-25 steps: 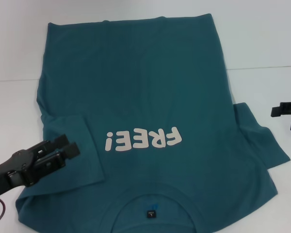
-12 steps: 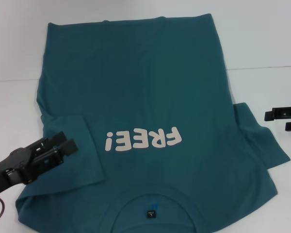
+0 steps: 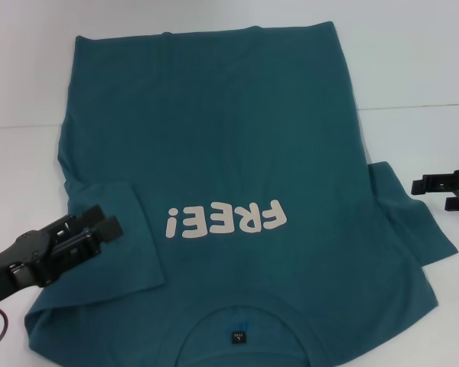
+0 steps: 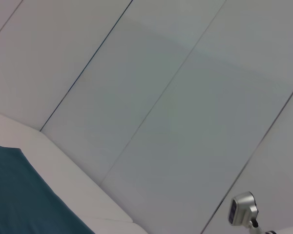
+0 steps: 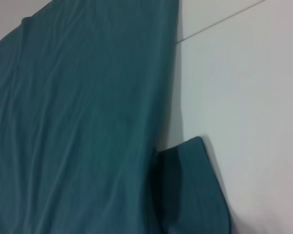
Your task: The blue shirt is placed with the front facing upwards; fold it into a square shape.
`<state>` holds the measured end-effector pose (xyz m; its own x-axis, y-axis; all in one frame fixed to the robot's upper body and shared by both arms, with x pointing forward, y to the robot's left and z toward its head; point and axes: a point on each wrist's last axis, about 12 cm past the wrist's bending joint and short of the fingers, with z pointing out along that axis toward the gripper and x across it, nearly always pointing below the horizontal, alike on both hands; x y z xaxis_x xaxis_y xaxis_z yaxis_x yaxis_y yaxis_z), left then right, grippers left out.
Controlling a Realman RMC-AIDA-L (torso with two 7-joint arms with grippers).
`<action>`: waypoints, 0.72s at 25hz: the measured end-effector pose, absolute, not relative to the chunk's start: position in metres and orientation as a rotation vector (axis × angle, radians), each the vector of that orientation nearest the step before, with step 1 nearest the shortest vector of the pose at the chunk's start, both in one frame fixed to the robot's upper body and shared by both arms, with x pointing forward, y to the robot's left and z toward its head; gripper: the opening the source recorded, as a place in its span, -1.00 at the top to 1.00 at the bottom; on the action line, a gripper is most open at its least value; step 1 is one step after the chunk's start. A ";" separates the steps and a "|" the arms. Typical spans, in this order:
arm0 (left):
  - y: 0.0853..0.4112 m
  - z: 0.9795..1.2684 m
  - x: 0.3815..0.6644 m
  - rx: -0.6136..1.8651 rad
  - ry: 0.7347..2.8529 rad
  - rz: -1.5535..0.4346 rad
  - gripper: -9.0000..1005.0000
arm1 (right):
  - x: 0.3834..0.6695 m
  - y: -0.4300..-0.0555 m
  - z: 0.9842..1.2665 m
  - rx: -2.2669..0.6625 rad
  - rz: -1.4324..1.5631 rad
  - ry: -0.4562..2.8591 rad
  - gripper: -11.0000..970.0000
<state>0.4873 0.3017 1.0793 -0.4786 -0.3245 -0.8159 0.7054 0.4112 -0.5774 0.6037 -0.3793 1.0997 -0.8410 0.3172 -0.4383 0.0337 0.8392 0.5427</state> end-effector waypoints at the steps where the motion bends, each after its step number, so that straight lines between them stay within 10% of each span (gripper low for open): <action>1: 0.302 1.079 0.487 0.340 1.654 -1.273 -0.52 | 0.604 -0.378 1.098 0.261 0.722 2.486 -0.88; 18: 0.305 1.078 0.486 0.317 1.655 -1.258 -0.52 | 0.606 -0.369 1.094 0.277 0.728 2.474 -0.88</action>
<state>0.4862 0.3049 1.0784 -0.4731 -0.3370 -0.8140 0.6943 0.4261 -0.5799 0.6060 -0.3693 1.0936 -0.8324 0.3349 -0.4415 0.0426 0.8330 0.5516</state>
